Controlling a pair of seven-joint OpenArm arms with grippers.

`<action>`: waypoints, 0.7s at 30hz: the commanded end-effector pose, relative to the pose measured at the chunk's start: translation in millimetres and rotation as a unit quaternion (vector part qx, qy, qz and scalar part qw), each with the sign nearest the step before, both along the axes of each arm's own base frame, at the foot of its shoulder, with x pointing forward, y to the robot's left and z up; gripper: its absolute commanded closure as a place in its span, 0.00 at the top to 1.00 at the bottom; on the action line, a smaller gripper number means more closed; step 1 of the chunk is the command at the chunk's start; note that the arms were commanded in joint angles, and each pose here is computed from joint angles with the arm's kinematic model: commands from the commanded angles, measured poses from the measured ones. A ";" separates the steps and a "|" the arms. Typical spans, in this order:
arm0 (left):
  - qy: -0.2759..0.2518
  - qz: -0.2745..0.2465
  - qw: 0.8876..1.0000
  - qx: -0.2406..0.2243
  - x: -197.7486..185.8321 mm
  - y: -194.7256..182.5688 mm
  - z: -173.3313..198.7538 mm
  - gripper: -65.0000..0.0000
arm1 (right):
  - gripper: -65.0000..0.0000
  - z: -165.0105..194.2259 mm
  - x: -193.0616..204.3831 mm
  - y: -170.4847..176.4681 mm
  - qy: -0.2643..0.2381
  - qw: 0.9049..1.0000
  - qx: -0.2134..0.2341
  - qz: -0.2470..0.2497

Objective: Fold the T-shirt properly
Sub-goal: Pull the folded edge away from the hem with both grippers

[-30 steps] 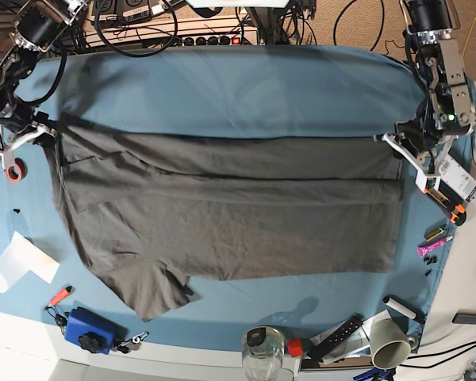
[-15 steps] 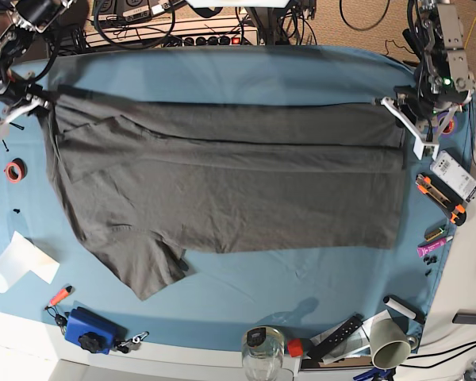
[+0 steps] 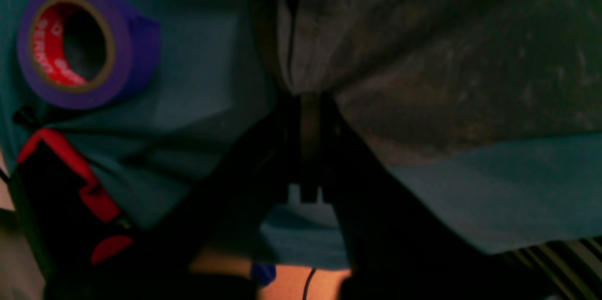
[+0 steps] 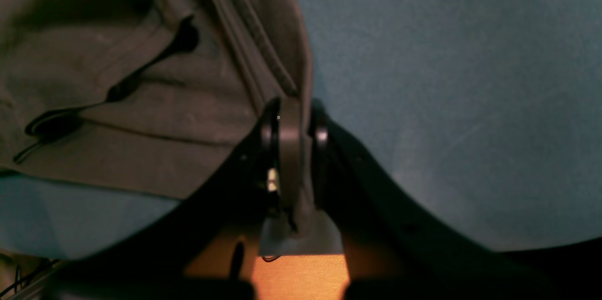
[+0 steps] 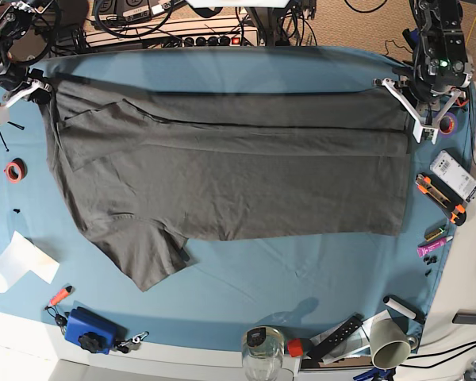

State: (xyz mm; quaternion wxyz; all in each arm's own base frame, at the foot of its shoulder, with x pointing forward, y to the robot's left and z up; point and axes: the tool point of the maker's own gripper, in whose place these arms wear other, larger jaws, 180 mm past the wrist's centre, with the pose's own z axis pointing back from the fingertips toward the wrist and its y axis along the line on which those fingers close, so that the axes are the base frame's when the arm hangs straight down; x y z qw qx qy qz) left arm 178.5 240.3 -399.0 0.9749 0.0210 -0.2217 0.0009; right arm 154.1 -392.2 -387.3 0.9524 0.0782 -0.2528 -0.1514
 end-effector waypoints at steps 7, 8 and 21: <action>-0.006 0.052 0.998 0.030 -8.7 47.7 16.2 0.00 | 0.00 19.7 -15.5 -34.3 0.000 0.999 -0.035 -0.039; -0.012 0.052 0.998 0.016 -7.3 45.3 17.7 0.00 | 0.00 20.7 -16.5 -35.8 0.002 0.999 -0.036 -0.040; -0.009 0.043 0.999 -0.016 -14.4 34.9 14.6 0.00 | 0.00 16.7 -22.1 -32.4 0.020 0.999 -0.029 -0.036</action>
